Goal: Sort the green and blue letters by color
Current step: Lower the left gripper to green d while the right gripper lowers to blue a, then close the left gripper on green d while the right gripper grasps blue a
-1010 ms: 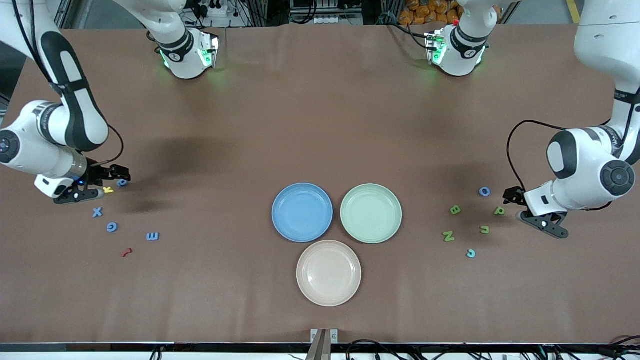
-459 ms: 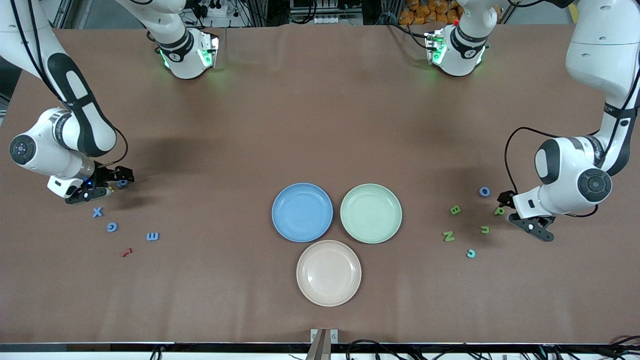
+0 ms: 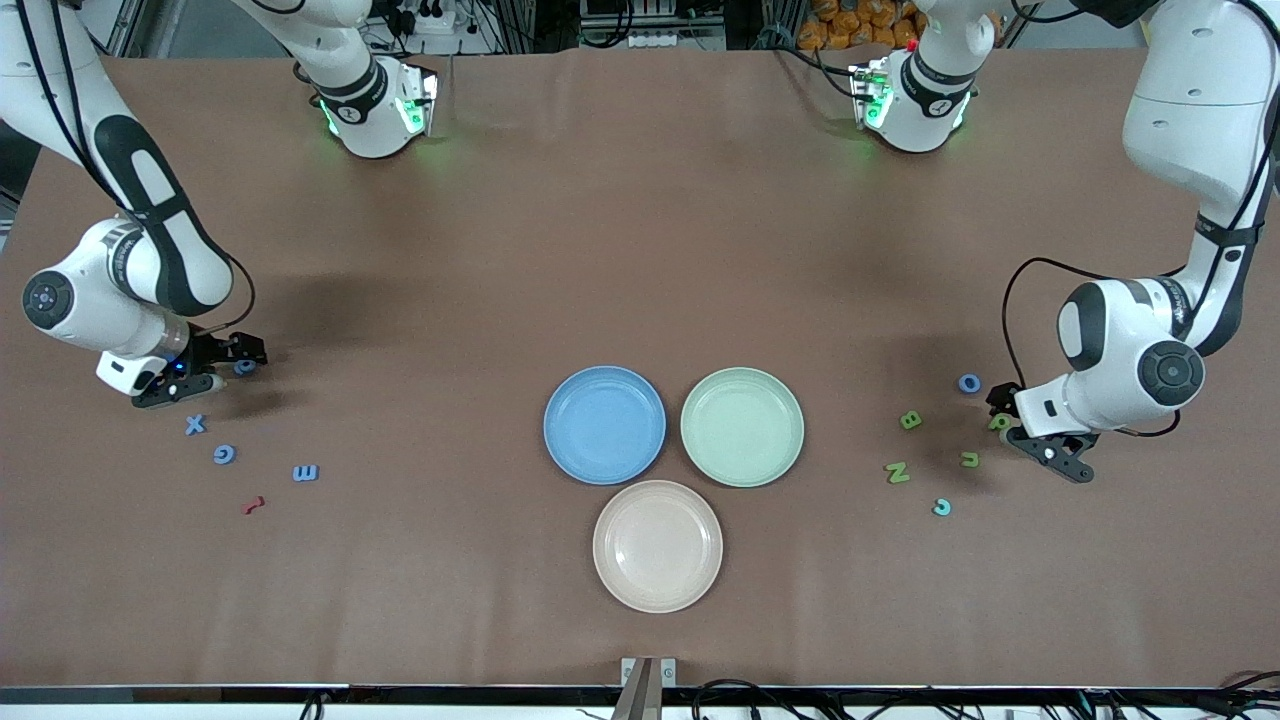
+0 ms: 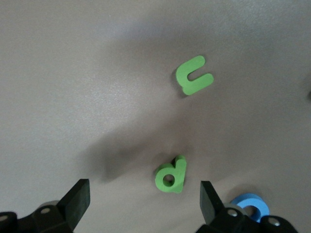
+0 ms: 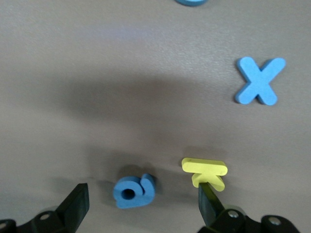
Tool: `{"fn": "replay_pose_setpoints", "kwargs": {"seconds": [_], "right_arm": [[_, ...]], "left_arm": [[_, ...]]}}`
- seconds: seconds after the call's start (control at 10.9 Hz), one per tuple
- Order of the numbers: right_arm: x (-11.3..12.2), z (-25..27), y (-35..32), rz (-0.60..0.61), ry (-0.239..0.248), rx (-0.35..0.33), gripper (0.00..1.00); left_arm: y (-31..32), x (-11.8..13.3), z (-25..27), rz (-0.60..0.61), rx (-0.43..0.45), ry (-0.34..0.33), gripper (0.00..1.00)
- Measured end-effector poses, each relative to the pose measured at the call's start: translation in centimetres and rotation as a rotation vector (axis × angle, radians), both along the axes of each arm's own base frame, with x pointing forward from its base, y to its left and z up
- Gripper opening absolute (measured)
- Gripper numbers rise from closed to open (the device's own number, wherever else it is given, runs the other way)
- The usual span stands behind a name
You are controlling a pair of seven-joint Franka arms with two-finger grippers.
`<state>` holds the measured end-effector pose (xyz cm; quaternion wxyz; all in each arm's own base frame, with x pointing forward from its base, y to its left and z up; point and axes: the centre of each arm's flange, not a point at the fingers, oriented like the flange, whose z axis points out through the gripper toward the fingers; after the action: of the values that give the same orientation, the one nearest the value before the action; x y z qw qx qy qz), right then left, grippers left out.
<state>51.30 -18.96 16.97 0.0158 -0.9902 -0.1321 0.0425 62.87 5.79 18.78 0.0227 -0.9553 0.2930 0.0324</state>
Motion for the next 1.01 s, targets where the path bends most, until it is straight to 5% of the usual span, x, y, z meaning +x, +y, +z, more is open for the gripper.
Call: {"fn": "replay_pose_setpoints", "kwargs": {"seconds": [0.46,0.55,0.92,1.01], "right_arm": [[-0.3,0.0,-1.1,0.013,-0.011,0.001,1.0],[0.0,0.2,-1.0,0.042,-0.018,0.001,1.0],[0.5,1.1,-0.7,0.118,-0.041,-0.001,1.0],[0.7,1.4,-0.4,0.127,-0.046,-0.002,1.0]], "left_arm": [[-0.2,-0.6,-0.9,-0.004,-0.005,-0.015,0.97],[-0.2,-0.6,-0.8,-0.005,-0.004,-0.018,0.89],[-0.3,-0.5,-0.5,-0.006,-0.005,-0.023,0.31],[-0.4,-0.5,-0.4,0.0,-0.005,-0.025,0.27]]}}
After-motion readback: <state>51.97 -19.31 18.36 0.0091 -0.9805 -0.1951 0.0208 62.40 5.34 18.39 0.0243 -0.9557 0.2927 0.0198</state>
